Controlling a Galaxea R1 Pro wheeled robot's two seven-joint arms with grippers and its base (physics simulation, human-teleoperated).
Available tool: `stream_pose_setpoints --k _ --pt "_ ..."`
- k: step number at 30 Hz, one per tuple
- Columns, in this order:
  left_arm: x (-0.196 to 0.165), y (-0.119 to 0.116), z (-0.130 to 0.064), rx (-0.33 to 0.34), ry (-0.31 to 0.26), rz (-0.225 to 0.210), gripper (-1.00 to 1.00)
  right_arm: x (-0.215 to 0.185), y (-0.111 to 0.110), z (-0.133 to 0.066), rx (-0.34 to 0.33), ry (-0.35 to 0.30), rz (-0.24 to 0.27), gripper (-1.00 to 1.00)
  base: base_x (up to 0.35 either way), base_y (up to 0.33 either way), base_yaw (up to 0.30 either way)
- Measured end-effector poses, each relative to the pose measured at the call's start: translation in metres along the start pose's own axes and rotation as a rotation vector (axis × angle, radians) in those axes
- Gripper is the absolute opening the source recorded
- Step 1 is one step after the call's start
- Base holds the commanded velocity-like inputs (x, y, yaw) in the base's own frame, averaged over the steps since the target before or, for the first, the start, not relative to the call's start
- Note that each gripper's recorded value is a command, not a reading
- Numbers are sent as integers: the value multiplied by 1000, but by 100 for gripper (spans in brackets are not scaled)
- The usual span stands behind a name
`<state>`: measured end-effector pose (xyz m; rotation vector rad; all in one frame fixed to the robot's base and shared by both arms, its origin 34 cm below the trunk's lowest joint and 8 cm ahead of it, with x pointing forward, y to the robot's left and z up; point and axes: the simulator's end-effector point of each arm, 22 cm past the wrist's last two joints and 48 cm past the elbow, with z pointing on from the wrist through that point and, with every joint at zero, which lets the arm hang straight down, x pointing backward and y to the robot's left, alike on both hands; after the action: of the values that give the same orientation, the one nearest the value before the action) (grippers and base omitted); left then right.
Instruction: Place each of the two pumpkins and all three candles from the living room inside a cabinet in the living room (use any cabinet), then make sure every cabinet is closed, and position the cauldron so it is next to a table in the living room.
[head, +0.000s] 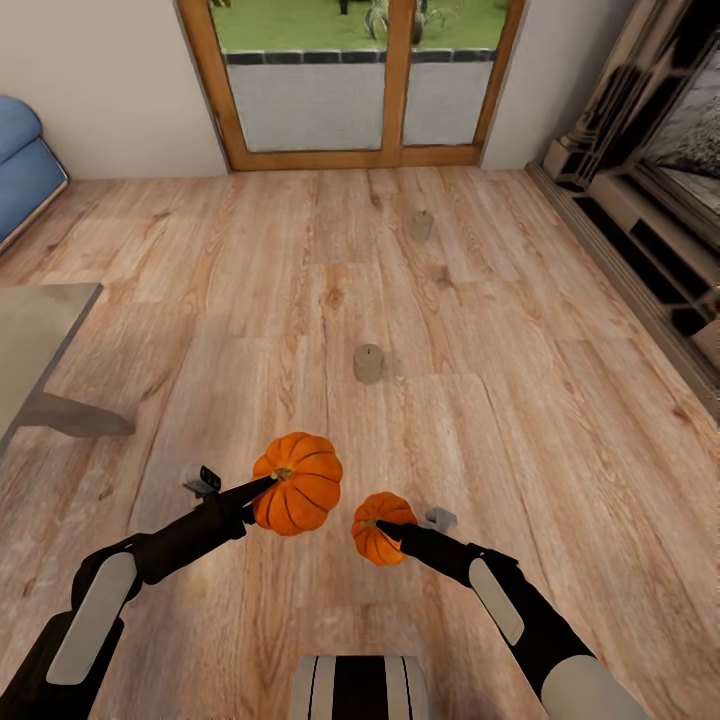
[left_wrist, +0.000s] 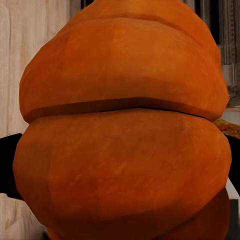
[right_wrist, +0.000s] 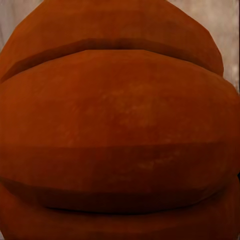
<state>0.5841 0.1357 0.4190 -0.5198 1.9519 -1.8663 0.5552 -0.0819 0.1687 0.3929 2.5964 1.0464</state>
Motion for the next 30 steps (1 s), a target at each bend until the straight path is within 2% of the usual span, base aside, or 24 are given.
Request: stream_pose_setpoints --k 8,20,24,30 --pt "0 0 0 -2 0 1 -100 0 0 0 -1 -1 0 -100 -57 -206 -6" --pt "-1 -1 -1 0 -1 0 -100 -4 -1 -2 0 -11 12 -100 -1 -13 -6" --pt "-1 -2 -1 2 -1 2 -100 -15 -3 -7 -13 -41 36 -100 0 0 -130" --pt "-2 -6 -1 6 -1 8 -100 -21 -1 -11 -29 -50 30 -100 0 0 -165"
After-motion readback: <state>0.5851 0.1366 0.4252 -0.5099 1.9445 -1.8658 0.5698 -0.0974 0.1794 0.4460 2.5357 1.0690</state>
